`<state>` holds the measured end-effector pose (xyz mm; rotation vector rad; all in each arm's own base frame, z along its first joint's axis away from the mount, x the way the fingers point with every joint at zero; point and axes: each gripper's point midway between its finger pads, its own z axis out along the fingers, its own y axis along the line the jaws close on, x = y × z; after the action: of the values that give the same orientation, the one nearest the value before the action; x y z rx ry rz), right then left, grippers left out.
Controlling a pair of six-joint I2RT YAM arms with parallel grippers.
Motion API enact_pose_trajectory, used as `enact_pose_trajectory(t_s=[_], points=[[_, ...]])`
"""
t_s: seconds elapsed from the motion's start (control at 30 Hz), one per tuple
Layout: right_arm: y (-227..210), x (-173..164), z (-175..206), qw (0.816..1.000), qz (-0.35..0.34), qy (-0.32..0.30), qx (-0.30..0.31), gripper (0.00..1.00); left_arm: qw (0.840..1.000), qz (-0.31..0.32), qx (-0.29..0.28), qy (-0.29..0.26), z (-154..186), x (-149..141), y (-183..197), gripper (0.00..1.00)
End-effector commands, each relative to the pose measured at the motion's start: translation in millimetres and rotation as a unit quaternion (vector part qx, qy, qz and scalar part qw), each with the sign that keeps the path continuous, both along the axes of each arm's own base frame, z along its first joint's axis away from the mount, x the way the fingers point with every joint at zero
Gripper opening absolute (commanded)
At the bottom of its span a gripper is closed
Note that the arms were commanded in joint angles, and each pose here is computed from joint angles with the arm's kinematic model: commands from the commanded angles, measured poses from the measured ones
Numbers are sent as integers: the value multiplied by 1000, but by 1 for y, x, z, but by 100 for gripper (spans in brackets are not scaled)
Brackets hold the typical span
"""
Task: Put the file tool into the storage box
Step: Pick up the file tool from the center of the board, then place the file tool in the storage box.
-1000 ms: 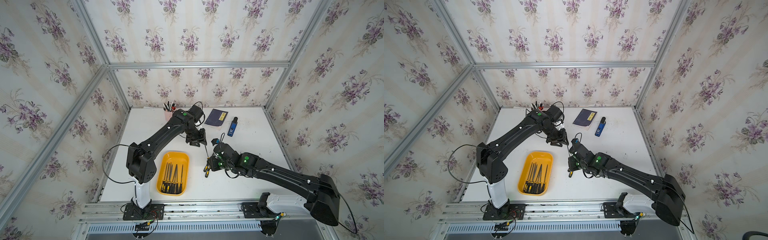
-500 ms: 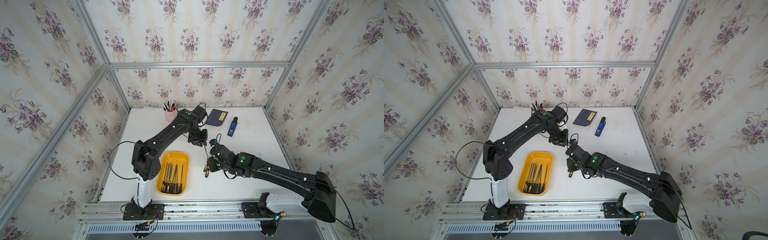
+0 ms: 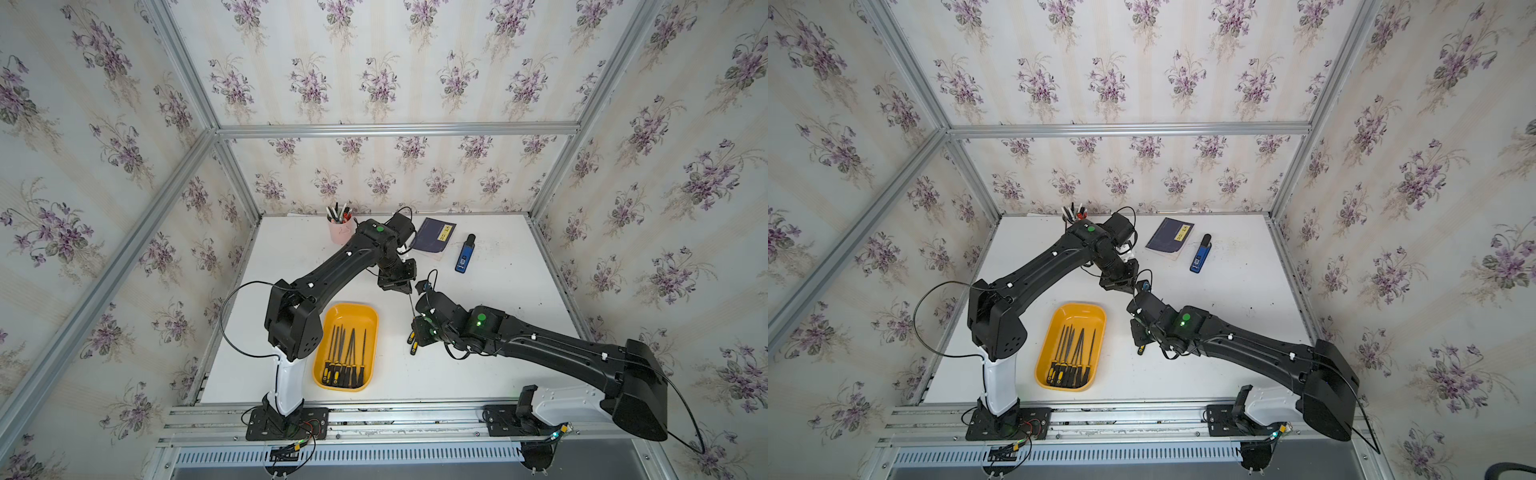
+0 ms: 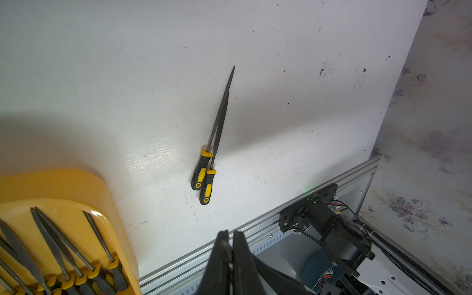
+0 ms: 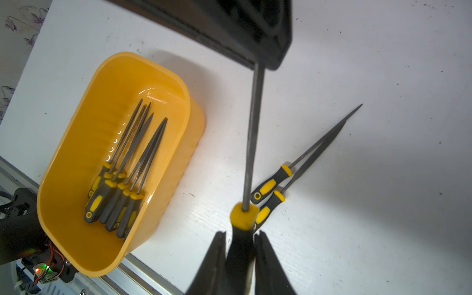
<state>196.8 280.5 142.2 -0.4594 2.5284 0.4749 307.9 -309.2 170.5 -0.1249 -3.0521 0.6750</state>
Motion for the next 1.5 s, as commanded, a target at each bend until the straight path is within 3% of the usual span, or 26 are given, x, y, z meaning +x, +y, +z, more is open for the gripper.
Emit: enact_pose_trajectory(t_s=[0.0, 0.07, 0.2, 0.33, 0.4, 0.63, 1.07, 1.47], points=[[-4, 1, 7, 1000, -7, -9, 5, 68, 1000, -16, 12, -14, 0, 0, 13, 0], [-7, 1, 11, 1000, -15, -13, 11, 85, 1000, -17, 14, -16, 2, 0, 23, 0], [-14, 0, 24, 999, -28, -25, 35, 95, 999, -31, 23, -16, 8, -6, 52, 0], [-29, -1, 25, 997, -52, -29, 44, 96, 998, -52, 26, -26, 16, -16, 85, 0], [-34, -2, 23, 997, -60, -27, 51, 96, 995, -75, 54, -23, 15, -25, 103, 0], [-34, -3, 14, 997, -64, -11, 52, 96, 992, -69, 103, 0, -20, -43, 150, 0], [-21, 0, -3, 999, -42, 15, 31, 97, 992, -49, 102, 48, -71, -64, 157, 0], [-19, 0, -20, 999, -33, 33, 8, 97, 992, -46, 100, 67, -86, -80, 160, 0]])
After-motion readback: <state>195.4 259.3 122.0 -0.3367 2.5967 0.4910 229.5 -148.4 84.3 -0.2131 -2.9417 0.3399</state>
